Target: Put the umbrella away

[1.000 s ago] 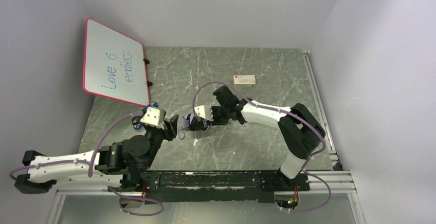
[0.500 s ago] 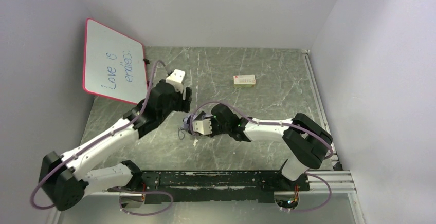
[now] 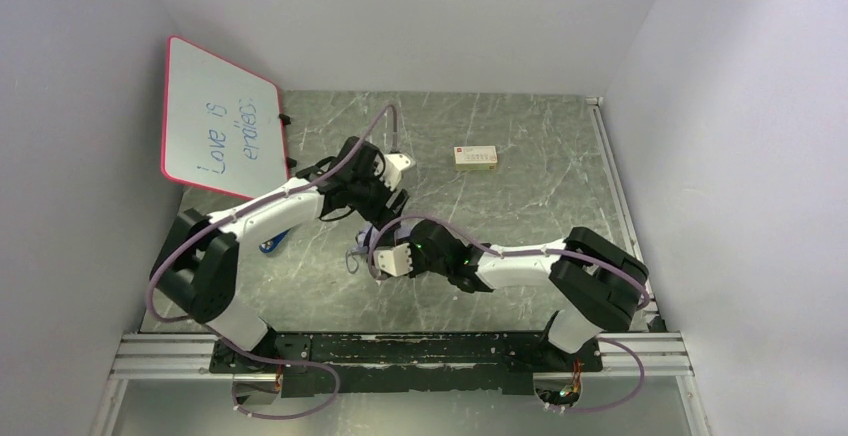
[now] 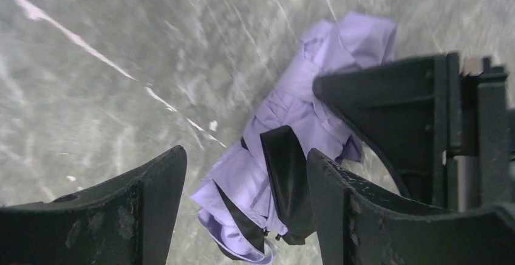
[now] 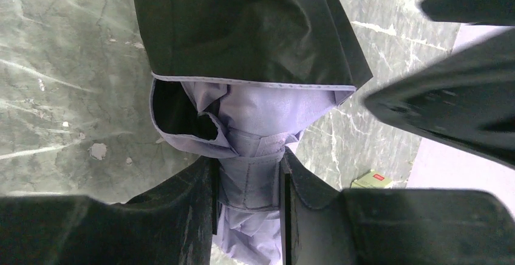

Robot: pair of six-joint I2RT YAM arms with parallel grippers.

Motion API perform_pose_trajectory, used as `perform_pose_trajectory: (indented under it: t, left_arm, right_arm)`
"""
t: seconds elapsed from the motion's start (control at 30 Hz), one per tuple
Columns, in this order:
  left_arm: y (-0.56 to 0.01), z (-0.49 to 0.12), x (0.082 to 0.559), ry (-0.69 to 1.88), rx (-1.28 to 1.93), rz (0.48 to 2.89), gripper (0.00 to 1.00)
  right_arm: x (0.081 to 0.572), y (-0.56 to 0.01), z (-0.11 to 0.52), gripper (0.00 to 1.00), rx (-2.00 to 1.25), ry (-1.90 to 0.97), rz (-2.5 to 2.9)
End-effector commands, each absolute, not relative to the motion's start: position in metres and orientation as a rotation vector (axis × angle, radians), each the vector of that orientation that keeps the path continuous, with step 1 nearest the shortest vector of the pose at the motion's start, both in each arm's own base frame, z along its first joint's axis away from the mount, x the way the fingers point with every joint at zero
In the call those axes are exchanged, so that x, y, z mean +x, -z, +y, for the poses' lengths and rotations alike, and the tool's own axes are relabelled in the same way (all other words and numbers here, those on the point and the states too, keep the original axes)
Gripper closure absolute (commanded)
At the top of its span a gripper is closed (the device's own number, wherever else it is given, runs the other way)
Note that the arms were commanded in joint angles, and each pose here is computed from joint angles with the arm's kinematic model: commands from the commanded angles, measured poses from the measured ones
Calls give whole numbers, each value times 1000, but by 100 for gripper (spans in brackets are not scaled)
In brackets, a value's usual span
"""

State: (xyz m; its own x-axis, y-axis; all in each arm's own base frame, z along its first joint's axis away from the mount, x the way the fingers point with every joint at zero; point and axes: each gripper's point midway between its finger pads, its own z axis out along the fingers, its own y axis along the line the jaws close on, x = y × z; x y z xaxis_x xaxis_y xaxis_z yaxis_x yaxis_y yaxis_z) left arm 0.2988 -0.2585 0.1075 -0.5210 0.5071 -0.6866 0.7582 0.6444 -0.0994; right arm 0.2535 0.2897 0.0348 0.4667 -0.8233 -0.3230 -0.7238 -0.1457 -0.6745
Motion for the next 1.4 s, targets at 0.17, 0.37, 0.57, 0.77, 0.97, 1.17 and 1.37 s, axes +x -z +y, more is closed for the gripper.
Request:
perform_pose_trajectory:
  t: [0.17, 0.37, 0.57, 0.77, 0.97, 1.17, 1.37]
  left_arm:
    - [-93, -274, 269, 736, 1233, 2218, 24]
    - [-74, -269, 263, 734, 1223, 2254, 24]
    - [-50, -270, 252, 794, 1258, 2324, 21]
    - [-31, -271, 242, 846, 1298, 2391, 27]
    - [-18, -269, 240, 809, 1316, 2451, 51]
    - [-12, -270, 230, 791, 1357, 2474, 75]
    - [2, -270, 214, 743, 1418, 2523, 93]
  right_arm:
    - [202, 34, 214, 76, -2236, 211, 1446]
    - [198, 34, 207, 76, -2242, 215, 1451]
    - [197, 32, 206, 76, -2227, 221, 1449]
    - [196, 32, 207, 76, -2219, 216, 1450]
    - [196, 31, 206, 76, -2207, 217, 1443]
    - [195, 30, 207, 75, -2187, 209, 1453]
    - [195, 18, 215, 57, -2121, 161, 1458]
